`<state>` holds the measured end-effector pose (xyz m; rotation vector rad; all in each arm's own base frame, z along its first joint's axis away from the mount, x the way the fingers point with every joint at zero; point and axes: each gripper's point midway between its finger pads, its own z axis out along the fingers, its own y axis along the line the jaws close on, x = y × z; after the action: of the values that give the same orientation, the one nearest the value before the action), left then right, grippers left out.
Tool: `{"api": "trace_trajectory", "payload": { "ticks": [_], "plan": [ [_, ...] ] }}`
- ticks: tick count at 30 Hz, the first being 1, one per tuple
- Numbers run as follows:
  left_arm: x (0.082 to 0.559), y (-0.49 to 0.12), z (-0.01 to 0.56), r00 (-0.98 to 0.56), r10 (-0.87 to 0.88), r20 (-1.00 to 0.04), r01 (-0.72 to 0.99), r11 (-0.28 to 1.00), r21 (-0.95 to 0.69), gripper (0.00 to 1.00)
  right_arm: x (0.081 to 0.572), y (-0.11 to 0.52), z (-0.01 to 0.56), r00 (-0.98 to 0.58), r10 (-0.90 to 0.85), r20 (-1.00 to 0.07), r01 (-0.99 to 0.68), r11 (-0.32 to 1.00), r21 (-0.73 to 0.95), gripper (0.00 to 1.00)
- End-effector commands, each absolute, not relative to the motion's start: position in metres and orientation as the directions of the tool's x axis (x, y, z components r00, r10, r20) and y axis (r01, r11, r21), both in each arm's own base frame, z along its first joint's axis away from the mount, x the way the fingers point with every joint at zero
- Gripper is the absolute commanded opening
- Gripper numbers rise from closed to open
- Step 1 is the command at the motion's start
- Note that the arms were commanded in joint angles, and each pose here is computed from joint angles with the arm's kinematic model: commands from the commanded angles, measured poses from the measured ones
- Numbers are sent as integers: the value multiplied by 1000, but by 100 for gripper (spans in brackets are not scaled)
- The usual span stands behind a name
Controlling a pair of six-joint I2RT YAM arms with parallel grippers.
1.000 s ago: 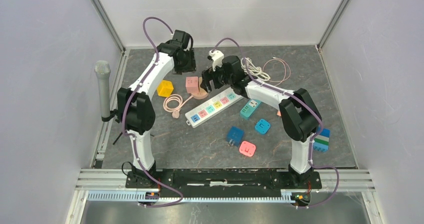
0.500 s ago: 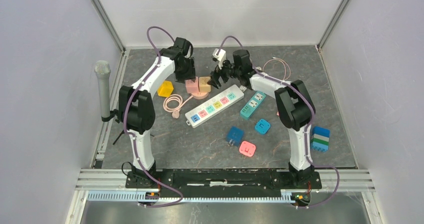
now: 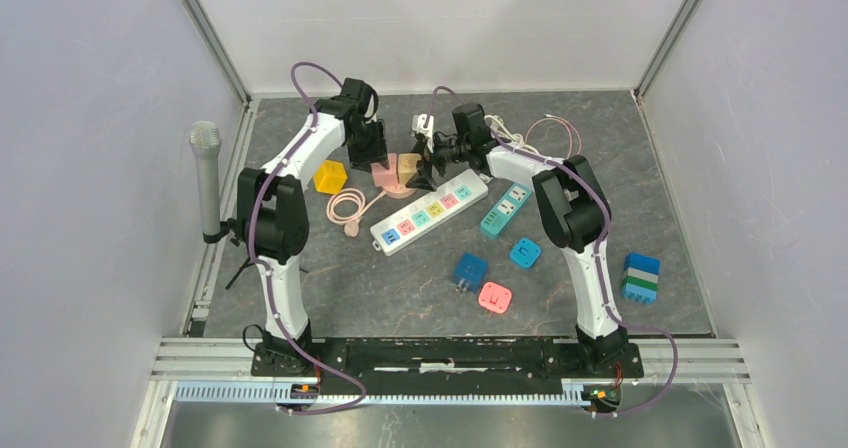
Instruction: Pull the plug off the socket
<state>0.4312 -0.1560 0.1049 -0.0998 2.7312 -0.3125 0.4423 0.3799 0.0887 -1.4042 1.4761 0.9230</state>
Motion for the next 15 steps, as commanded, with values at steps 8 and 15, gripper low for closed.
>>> {"api": "trace_trajectory", "payload": {
  "ticks": [8, 15],
  "plan": [
    [428, -164, 90, -939, -88, -332, 4, 964, -267, 48, 447, 390, 92, 95, -264, -960, -992, 53, -113, 73],
    [422, -161, 80, -947, -98, -305, -17, 966, -256, 45, 446, 381, 121, 185, -199, -962, -962, 162, -219, 34]
  ]
}}
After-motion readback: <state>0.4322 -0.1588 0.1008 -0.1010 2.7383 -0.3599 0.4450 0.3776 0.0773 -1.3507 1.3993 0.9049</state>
